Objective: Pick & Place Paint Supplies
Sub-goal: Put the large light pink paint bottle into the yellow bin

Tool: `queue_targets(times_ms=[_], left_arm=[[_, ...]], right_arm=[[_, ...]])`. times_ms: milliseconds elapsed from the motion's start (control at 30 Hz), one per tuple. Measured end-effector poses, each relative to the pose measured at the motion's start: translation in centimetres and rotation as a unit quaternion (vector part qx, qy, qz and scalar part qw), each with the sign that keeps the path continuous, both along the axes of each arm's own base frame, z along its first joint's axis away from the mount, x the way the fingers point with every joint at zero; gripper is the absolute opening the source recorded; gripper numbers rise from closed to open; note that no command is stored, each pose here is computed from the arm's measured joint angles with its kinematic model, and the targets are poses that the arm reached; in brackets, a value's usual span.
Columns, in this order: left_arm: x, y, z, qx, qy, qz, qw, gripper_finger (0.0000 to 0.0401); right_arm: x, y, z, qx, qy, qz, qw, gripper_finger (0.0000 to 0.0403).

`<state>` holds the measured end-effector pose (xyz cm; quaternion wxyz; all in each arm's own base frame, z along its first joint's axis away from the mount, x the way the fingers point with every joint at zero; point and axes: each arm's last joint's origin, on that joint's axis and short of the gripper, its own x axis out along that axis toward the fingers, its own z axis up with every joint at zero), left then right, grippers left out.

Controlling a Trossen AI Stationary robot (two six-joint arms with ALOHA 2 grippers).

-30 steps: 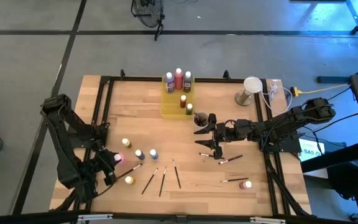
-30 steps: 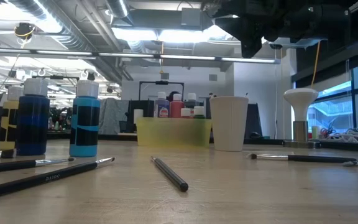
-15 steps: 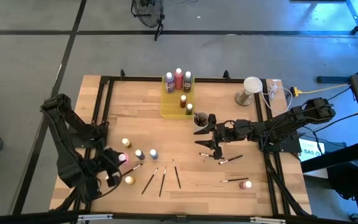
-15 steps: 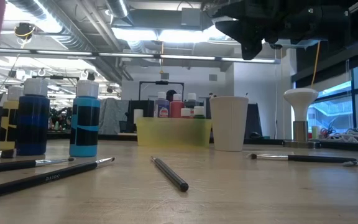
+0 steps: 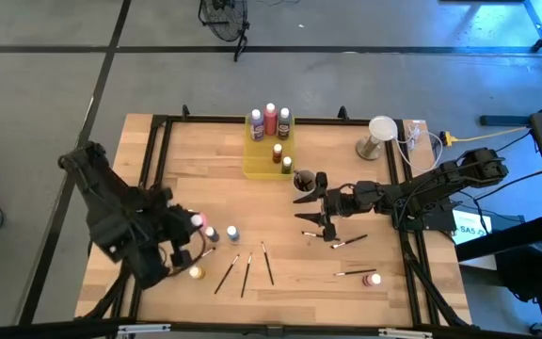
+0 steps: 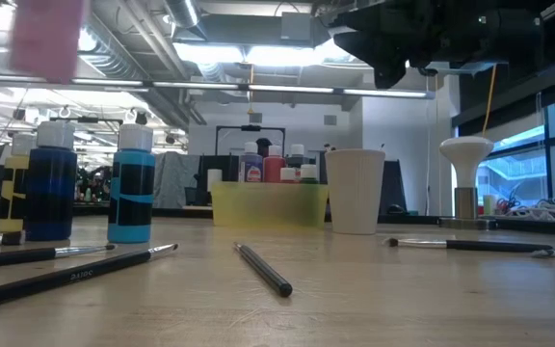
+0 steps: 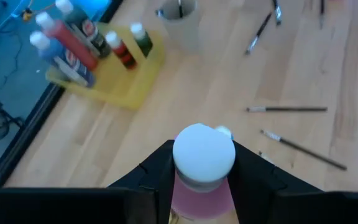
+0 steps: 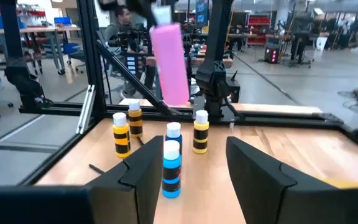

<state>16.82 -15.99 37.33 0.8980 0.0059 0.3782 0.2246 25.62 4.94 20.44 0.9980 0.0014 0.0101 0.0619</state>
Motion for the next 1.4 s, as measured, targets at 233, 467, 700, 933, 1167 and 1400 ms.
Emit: queue_targets(times_ms=[233,467,700,933,1167,1400], left_arm=[[2.4,3.9,4.2,0.049,-0.018,0.013,0.999,0.0117],[4.5,9.4,6.2,0.086,0.007,0.069,0.994,0.0117],[7.7,16.3,7.4,0.065,0.007,0.047,0.997,0.0117],[8.7,23.4,8.3,0.018,-0.06,-0.006,0.998,0.0117],[9.3,29.0,4.5,-0.034,-0.088,-0.026,0.995,0.0117],[9.6,32.2,0.2,-0.047,-0.114,-0.033,0.992,0.0117]], right_arm=[[0.5,0.1,1.1,-0.081,-0.031,-0.001,0.996,0.0178],[1.6,-0.1,3.9,-0.109,-0.073,-0.079,0.988,0.0178],[1.7,-0.3,4.0,-0.06,-0.064,-0.113,0.99,0.0178],[1.5,-0.4,4.5,-0.098,-0.079,-0.121,0.985,0.0179],[0.3,-0.7,6.1,-0.156,-0.086,-0.136,0.974,0.0178],[-0.3,-1.2,6.0,-0.216,-0.036,-0.204,0.954,0.0178]])
